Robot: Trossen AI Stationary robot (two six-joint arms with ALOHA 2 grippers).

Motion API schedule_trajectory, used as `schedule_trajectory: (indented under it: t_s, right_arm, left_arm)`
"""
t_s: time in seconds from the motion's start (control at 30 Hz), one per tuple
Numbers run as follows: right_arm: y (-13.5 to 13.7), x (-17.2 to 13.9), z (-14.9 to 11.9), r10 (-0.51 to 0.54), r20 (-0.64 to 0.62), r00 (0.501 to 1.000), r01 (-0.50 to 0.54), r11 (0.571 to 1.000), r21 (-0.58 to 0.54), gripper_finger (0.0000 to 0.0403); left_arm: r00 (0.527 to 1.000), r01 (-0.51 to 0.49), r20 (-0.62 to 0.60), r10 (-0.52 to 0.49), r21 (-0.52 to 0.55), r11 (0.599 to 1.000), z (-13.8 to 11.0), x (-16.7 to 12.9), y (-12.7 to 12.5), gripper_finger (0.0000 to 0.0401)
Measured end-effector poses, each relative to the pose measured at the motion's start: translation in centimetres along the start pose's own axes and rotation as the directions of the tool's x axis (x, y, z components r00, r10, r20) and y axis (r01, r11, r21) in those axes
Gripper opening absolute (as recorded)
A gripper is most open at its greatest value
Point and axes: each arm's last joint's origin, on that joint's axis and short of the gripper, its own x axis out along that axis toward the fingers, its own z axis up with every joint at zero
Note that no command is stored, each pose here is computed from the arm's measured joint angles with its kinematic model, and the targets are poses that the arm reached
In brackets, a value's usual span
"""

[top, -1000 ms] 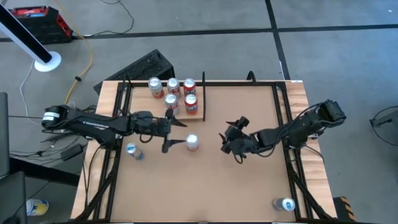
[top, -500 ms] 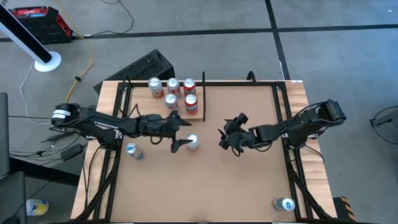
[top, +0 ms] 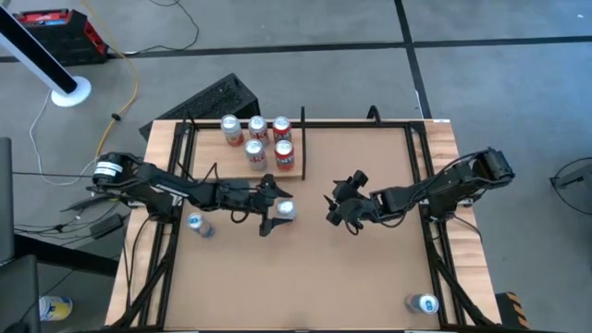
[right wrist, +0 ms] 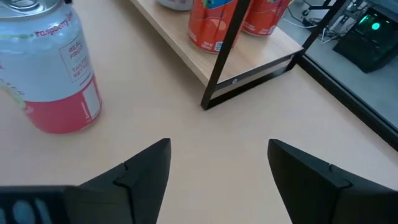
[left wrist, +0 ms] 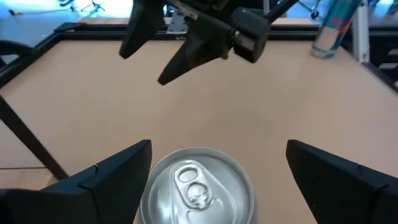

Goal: Place canned beverage on shelf
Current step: Put the white-pink soda can on the shelf aligned with the other white-pink soda can

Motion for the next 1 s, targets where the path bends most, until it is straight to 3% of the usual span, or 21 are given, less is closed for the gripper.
schedule_trajectory:
  t_s: [0.4, 1.0]
  right_arm:
    - [-0.03, 0.04, 0.04, 0.000, 0.002, 1.000, 0.000, 1.000, 0.000, 0.0290]
    - [-0.03, 0.04, 0.04, -0.001, 0.002, 1.000, 0.001, 1.000, 0.001, 0.0290]
  left_arm:
    - [1.000, -0.027, -0.005, 0.027, 0.077, 0.997, -0.07, 0.02, 0.10, 0.0358]
    - [0.997, -0.039, -0.061, 0.043, 0.069, 0.997, -0.63, -0.01, 0.15, 0.0358]
